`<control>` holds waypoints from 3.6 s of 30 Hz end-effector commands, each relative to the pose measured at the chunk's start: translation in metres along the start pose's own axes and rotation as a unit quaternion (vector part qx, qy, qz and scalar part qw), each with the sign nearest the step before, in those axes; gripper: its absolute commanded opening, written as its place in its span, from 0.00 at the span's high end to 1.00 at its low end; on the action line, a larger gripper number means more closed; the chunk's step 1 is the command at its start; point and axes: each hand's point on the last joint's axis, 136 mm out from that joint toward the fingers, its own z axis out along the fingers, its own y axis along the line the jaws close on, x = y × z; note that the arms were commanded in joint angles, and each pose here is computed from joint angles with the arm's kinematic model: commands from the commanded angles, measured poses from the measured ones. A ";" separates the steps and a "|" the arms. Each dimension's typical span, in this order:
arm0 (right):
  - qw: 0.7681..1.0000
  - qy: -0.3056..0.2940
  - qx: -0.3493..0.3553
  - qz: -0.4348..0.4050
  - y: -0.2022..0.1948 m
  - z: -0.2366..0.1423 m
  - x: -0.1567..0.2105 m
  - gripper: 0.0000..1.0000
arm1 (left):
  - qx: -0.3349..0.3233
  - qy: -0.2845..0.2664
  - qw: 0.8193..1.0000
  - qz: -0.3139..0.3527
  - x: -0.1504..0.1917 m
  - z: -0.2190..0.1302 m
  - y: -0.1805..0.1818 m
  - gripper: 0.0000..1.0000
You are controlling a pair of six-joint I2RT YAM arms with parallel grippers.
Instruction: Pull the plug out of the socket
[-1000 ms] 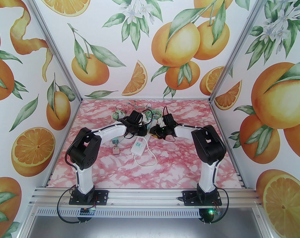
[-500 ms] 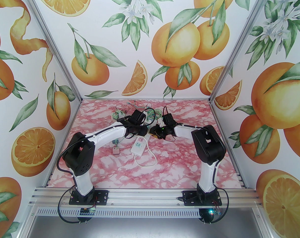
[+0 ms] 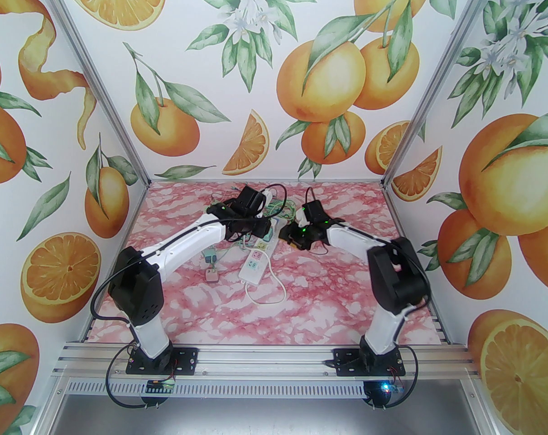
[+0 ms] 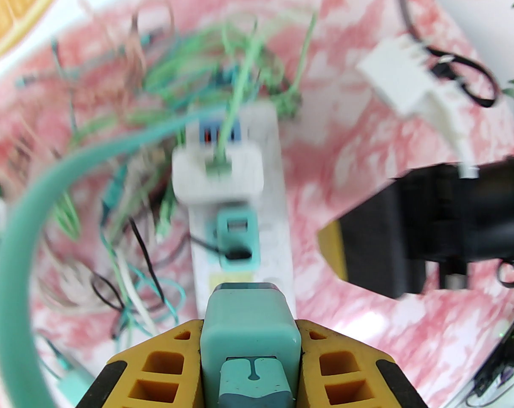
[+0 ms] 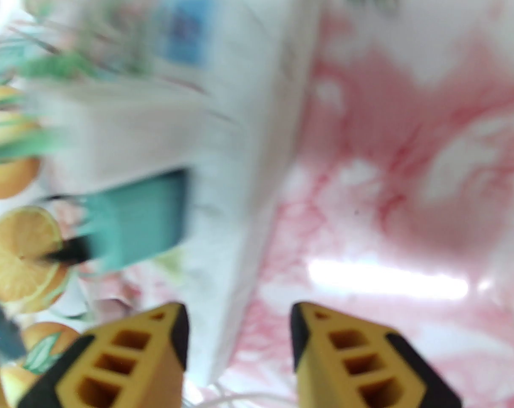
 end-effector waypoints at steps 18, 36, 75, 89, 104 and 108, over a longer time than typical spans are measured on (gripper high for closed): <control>0.983 -0.173 0.042 0.049 -0.047 -0.125 -0.027 0.00 | 0.026 -0.029 0.999 0.029 -0.096 0.036 -0.015 0.79; 0.959 -0.241 0.091 0.118 -0.097 -0.164 -0.030 0.00 | 0.067 0.054 0.992 0.093 -0.023 0.079 -0.130 0.78; 0.961 -0.233 0.078 0.124 -0.103 -0.164 -0.025 0.00 | 0.072 0.041 0.996 0.030 -0.018 0.061 -0.134 0.20; 0.981 -0.178 0.052 0.052 -0.044 -0.117 -0.034 0.00 | 0.000 0.005 0.999 -0.052 -0.007 0.033 -0.008 0.33; 0.992 -0.111 0.045 0.027 -0.016 -0.062 -0.020 0.00 | 0.012 0.063 0.997 -0.052 0.034 0.083 0.002 0.51; 0.993 -0.107 0.047 0.026 -0.016 -0.058 -0.020 0.00 | -0.008 0.067 0.996 -0.054 0.039 0.083 0.009 0.51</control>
